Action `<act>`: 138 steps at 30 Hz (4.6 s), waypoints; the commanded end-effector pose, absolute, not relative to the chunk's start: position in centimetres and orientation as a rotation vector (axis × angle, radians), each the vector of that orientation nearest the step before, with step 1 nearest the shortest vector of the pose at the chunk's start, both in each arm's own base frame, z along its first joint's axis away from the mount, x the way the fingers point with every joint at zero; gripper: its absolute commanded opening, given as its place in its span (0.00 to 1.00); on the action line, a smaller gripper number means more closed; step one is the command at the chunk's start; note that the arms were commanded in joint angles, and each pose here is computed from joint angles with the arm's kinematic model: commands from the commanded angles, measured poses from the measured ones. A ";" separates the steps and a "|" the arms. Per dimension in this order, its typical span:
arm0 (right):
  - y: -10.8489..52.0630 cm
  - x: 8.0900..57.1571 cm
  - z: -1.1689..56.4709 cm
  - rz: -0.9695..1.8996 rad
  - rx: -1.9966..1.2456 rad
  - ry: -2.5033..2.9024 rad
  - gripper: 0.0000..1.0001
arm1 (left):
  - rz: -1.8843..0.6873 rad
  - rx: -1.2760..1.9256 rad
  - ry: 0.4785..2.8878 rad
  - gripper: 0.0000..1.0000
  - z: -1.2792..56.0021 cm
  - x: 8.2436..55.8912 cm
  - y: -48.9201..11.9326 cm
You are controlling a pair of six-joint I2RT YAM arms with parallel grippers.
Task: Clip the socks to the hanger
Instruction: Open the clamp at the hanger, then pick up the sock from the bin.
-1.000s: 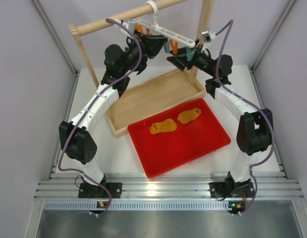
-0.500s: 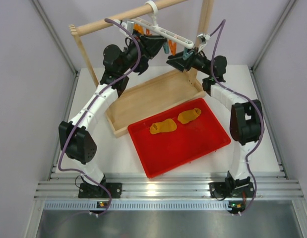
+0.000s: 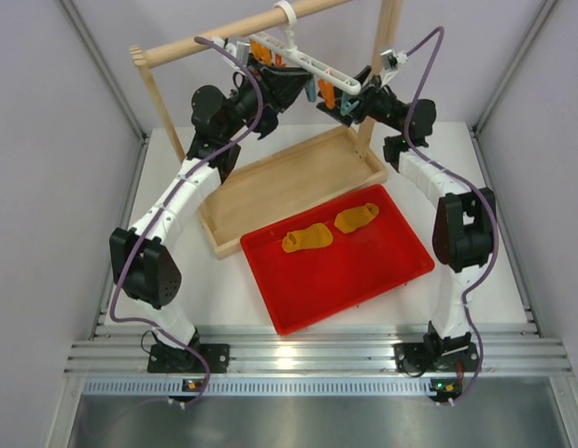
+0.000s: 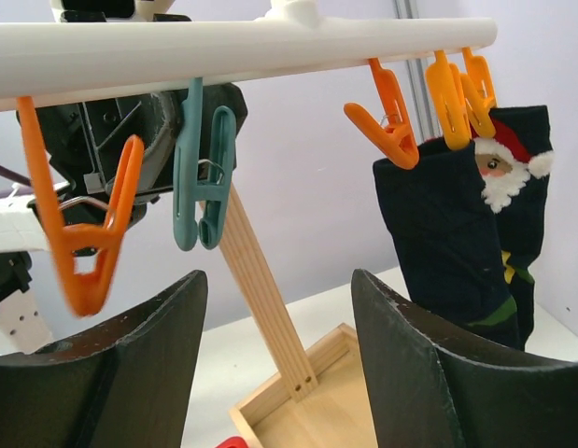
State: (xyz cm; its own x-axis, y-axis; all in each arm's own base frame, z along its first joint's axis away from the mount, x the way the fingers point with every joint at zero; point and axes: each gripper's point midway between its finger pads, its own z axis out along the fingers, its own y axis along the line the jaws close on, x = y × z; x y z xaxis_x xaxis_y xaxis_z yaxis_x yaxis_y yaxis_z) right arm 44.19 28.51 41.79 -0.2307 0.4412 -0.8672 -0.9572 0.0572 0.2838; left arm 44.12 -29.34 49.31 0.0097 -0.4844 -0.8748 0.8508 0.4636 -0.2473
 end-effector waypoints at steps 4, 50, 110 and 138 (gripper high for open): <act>29.1 41.2 46.4 1.425 -0.743 0.942 0.63 | -1.105 0.296 1.246 0.00 47.9 46.0 -28.5; 31.3 42.0 48.9 1.305 -0.757 0.868 0.00 | -1.001 0.303 1.336 0.21 45.6 46.8 -28.4; 26.2 42.6 39.9 1.255 -0.632 1.217 0.55 | -0.926 0.142 1.329 0.00 47.4 48.3 -29.2; 30.1 28.8 14.9 0.697 -1.285 1.741 0.47 | -0.970 0.155 1.355 0.00 46.6 48.2 -30.0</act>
State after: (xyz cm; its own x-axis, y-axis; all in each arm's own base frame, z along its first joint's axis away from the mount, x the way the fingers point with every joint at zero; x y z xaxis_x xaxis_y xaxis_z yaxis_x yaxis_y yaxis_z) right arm 28.67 29.83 18.16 -0.2099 -0.3565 -0.9104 -0.9298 0.3608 0.0730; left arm 47.31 -30.57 47.59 -0.0704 -0.4833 -0.8726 0.6875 0.6103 -0.3935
